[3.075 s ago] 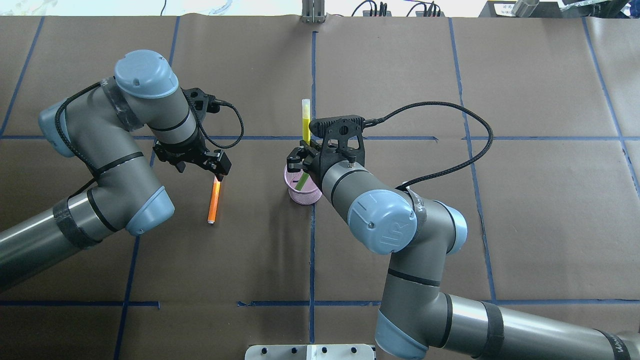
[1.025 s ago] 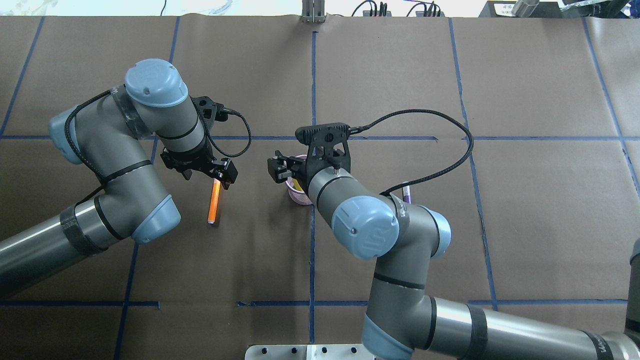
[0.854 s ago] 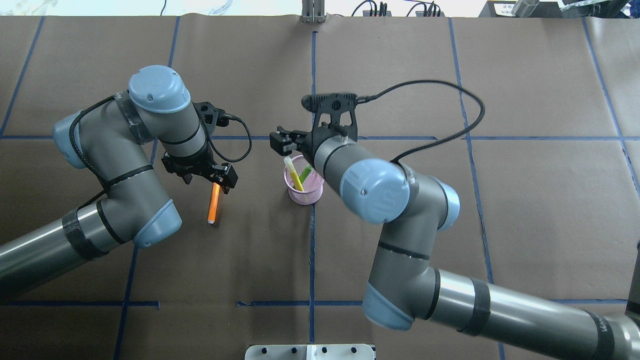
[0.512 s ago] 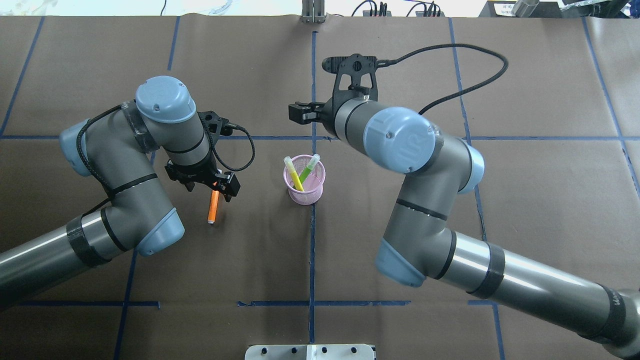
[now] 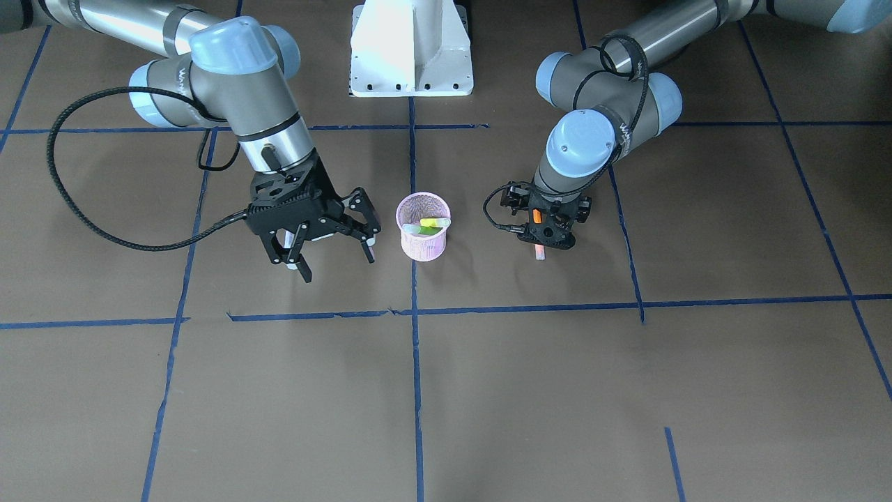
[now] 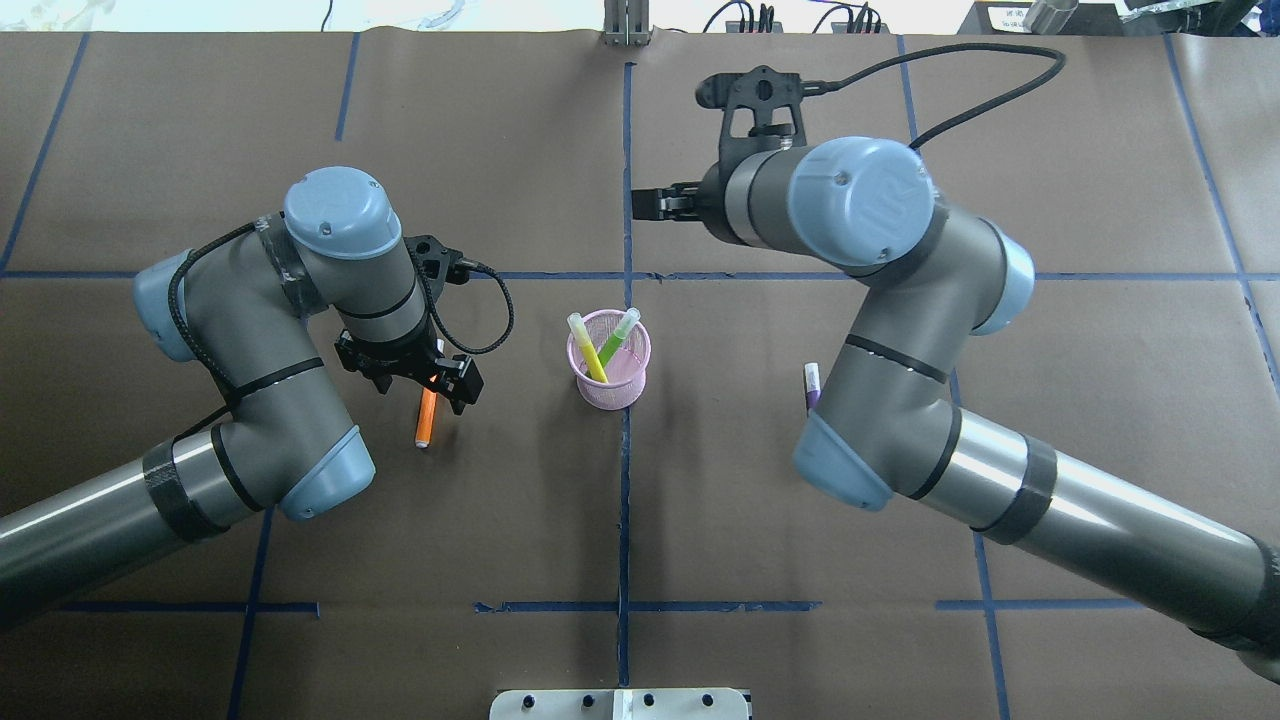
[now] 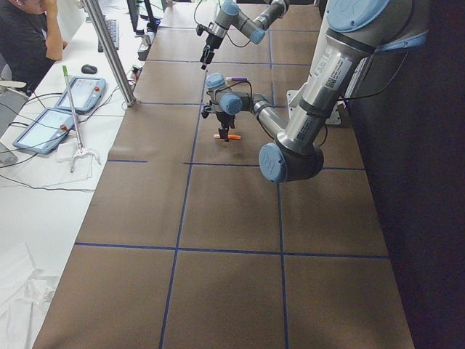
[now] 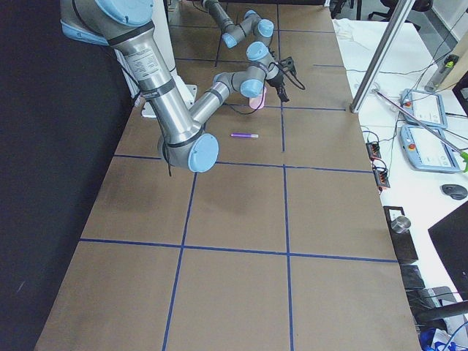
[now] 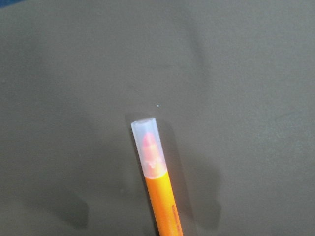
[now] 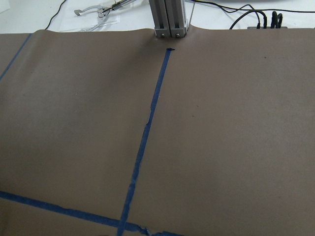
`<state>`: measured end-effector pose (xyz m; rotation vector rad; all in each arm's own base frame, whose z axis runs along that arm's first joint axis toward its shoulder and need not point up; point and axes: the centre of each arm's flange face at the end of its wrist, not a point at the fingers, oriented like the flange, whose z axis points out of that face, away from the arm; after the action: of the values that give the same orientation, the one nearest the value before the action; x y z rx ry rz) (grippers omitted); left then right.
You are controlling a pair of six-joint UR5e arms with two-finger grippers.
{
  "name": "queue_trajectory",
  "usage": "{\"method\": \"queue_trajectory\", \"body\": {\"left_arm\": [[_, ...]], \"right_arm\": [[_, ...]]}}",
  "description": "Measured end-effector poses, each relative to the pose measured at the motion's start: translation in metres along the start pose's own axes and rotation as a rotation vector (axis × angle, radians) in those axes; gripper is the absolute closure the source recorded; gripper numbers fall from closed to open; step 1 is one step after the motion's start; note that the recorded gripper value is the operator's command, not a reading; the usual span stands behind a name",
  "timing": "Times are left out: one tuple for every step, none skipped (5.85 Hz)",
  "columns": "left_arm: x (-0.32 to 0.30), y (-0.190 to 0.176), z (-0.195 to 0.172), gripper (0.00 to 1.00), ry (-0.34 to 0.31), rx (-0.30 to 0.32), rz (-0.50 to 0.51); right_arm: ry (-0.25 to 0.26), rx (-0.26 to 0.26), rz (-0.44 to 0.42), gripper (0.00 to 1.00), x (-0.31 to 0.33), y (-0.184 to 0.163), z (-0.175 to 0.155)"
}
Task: Collect pens into pen holder
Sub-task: 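Raise the right gripper away from the cup toward the purple marker, then hold the orange highlighter in the left gripper while the right gripper waits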
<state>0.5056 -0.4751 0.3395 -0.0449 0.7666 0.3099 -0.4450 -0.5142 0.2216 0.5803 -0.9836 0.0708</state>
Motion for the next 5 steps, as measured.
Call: {"method": "queue_trajectory", "body": {"left_arm": [[0.0,-0.003,-0.002,0.0,0.001,0.04,0.003],[0.0,-0.005,-0.003,0.0,0.008,0.075,0.009],[-0.001,-0.005,-0.002,0.01,0.009,0.09,0.008],[-0.002,-0.005,0.0,0.24,0.008,0.092,0.006],[-0.003,-0.005,0.002,0.44,0.006,0.09,0.004]], "right_arm": [[0.003,-0.007,-0.001,0.0,0.009,0.0,-0.002],[0.008,-0.014,0.0,0.0,0.016,0.002,-0.002],[0.01,-0.022,0.001,0.0,0.022,0.005,-0.001],[0.011,-0.025,0.002,0.0,0.024,0.006,-0.001],[0.011,-0.026,0.002,0.0,0.025,0.007,0.0]]}}
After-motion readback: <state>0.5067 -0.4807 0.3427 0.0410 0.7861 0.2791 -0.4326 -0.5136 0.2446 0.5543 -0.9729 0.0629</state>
